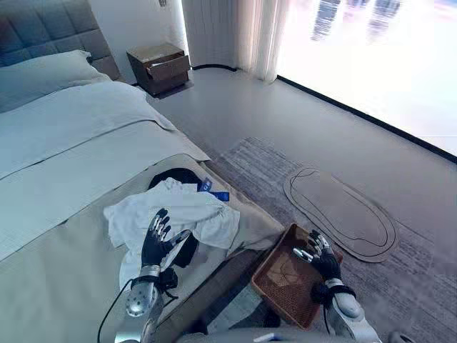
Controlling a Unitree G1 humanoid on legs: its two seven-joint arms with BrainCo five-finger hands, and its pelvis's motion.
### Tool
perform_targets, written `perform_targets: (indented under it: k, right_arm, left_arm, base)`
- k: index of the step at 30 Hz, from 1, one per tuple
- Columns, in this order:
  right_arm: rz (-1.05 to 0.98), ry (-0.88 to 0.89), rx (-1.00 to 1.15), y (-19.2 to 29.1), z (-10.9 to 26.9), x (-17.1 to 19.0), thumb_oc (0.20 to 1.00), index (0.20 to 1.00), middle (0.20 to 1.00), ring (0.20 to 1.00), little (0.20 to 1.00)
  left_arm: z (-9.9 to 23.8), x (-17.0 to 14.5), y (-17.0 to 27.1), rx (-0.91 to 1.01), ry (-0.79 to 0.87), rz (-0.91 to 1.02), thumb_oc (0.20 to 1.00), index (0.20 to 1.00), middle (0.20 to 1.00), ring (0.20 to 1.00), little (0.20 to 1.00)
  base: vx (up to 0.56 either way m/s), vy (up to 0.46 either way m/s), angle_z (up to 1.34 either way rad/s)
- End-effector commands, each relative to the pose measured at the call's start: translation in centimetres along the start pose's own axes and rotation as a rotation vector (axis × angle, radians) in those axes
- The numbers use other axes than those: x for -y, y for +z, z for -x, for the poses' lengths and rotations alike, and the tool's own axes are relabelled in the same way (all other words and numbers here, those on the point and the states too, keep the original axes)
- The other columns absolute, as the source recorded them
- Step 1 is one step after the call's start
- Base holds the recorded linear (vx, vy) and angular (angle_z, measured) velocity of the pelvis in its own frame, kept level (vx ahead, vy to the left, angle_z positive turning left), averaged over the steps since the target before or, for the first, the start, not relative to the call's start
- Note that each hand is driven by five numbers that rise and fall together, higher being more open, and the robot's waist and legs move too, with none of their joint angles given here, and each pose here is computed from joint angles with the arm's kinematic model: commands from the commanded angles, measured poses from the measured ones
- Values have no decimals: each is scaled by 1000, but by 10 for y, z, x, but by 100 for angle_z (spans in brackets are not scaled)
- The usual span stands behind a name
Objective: Pick up clothes into the bucket
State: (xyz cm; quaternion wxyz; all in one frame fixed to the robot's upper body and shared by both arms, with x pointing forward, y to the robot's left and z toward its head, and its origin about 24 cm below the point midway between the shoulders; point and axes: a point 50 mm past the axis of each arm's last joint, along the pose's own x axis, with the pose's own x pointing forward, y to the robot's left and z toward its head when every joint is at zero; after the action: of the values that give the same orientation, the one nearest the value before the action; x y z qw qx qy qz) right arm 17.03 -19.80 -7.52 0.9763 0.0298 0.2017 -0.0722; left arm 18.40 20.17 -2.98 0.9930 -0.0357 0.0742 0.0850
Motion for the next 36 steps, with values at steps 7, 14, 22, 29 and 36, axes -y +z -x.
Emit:
perform_targets:
  k: [7, 14, 22, 29, 36]
  right_arm:
    - [-7, 0, 130, 24, -9, -2, 1000, 1000, 1000, 1000, 1000]
    - [-5, 0, 135, 24, -7, 0, 1000, 1000, 1000, 1000, 1000]
    - [17, -11, 159, 32, -9, 7, 1000, 1000, 1000, 1000, 1000]
    - [29, 17, 281, 65, -23, 1, 1000, 1000, 1000, 1000, 1000]
    - [-9, 9, 436, 107, -37, -5, 1000, 1000, 1000, 1000, 1000]
  left_arm:
    - [-10, -7, 22, 129, 3, -49, 1000, 1000, 1000, 1000, 1000]
    - [-11, -9, 24, 135, 7, -115, 1000, 1000, 1000, 1000, 1000]
    - [-16, -18, 30, 156, 35, -162, 1000, 1000, 1000, 1000, 1000]
    - [-37, -17, 61, 304, 89, -233, 1000, 1000, 1000, 1000, 1000]
    - [-56, -12, 111, 534, 196, -313, 1000, 1000, 1000, 1000, 1000]
  base:
    - [-70, -6, 7]
    - [5, 3, 0]
    - [11, 27, 2]
    - [-105, 68, 4]
    - [-129, 49, -2]
